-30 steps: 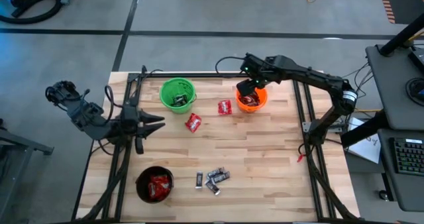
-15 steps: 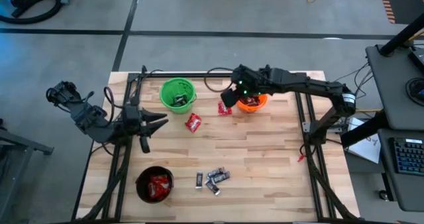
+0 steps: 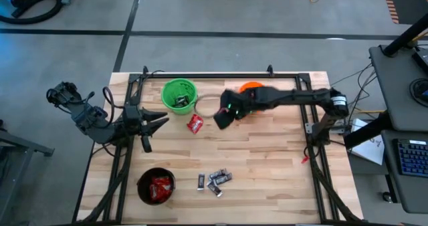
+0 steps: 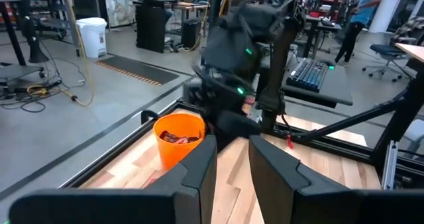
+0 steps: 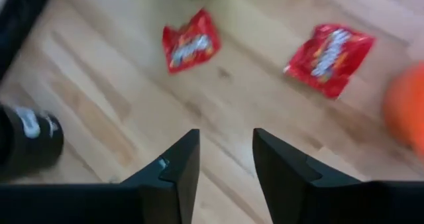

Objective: Sort candy
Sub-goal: Put the red candy into the black bucket

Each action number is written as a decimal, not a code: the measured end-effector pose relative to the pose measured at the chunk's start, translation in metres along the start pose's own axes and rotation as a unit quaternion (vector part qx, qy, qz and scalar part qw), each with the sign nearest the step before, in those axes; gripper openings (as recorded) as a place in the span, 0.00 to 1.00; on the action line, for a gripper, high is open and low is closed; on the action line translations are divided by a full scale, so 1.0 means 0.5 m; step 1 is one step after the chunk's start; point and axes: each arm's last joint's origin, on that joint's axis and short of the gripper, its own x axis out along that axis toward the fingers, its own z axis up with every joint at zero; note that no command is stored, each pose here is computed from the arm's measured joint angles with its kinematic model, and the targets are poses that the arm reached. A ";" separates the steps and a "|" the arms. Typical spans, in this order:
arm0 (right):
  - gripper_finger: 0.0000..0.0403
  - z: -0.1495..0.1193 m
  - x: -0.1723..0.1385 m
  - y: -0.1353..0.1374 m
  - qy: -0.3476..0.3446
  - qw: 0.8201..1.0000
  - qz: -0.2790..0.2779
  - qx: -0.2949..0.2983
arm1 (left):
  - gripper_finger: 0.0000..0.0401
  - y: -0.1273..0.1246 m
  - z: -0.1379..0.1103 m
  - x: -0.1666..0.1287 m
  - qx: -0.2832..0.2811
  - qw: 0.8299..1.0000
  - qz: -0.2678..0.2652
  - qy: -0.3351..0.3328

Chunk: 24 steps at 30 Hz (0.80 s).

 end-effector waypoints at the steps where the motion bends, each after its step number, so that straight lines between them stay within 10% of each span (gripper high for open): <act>1: 0.30 -0.010 0.010 0.010 0.002 1.000 -0.004 -0.012 | 0.18 0.000 0.000 0.000 0.002 1.000 0.000 0.000; 12: 0.08 -0.042 0.163 0.029 -0.061 0.988 -0.125 0.060 | 0.18 0.000 0.000 0.000 0.005 1.000 0.001 0.000; 24: 0.05 -0.015 0.278 -0.022 -0.058 0.977 -0.165 0.118 | 0.18 0.000 0.000 0.000 0.005 1.000 0.001 -0.001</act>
